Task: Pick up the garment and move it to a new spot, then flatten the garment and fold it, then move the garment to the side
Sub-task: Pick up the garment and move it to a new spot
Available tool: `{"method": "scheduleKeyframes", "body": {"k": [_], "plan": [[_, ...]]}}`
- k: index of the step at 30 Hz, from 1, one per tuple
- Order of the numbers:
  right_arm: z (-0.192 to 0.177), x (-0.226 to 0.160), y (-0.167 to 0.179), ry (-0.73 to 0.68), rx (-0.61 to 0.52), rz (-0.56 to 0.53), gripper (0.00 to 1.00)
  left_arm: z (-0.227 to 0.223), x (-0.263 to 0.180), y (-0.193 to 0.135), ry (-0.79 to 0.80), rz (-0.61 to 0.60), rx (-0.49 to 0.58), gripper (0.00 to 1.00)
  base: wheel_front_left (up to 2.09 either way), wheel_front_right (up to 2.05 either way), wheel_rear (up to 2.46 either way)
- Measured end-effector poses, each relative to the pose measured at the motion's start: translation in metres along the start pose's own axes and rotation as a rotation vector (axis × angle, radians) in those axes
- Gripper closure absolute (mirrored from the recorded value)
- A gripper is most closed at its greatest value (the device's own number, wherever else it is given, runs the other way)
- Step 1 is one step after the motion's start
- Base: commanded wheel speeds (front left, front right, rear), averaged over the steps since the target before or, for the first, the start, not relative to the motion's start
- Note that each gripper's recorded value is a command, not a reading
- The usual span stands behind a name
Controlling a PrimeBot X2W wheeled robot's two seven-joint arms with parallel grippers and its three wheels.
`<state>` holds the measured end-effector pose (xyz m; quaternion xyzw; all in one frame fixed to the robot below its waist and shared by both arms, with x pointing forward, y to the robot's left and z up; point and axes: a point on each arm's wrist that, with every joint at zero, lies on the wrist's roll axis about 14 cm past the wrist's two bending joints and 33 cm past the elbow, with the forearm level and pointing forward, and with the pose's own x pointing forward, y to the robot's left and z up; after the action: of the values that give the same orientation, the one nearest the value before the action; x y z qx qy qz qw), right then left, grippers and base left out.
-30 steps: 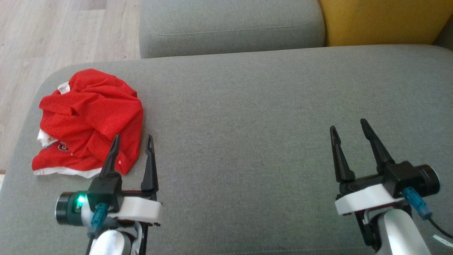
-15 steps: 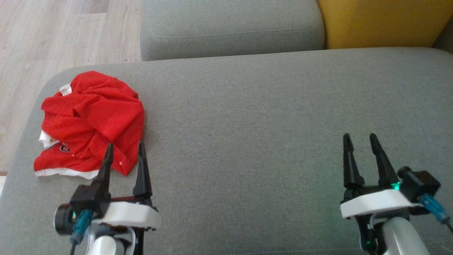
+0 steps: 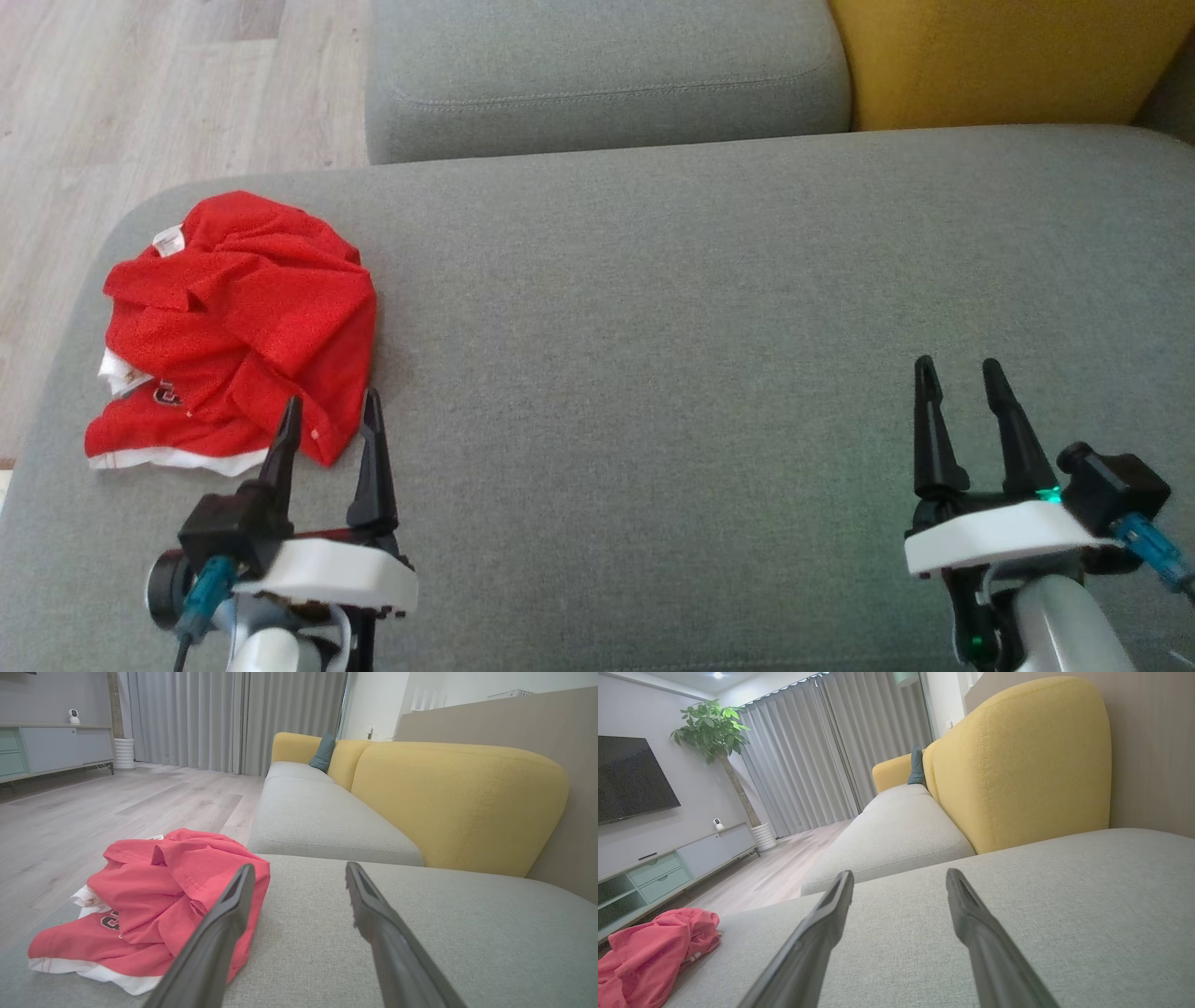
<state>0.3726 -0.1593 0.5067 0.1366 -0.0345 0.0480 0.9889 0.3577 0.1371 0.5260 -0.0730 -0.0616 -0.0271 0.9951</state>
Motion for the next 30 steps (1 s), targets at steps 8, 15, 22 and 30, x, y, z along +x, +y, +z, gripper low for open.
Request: {"method": "scheduleKeyframes", "body": {"k": [8, 15, 22, 30], "plan": [[-0.002, 0.001, 0.0, 0.006, 0.001, -0.001, 0.0, 0.0, -0.002, 0.003, 0.002, 0.011, -0.009, 0.0, 0.0, 0.0, 0.0], [-0.006, 0.007, 0.016, 0.019, 0.0, 0.05, 0.0, 0.004, -0.008, 0.015, -0.009, 0.05, -0.005, 0.0, 0.0, 0.0, 0.0], [-0.014, 0.016, 0.051, 0.041, 0.001, 0.153, 0.0, 0.011, -0.024, 0.048, -0.028, 0.155, 0.008, 0.0, 0.0, 0.0, 0.0], [-0.027, 0.025, 0.103, 0.081, 0.013, 0.304, 0.0, 0.031, -0.054, 0.089, -0.087, 0.282, 0.031, 0.0, 0.0, 0.0, 0.0]]}}
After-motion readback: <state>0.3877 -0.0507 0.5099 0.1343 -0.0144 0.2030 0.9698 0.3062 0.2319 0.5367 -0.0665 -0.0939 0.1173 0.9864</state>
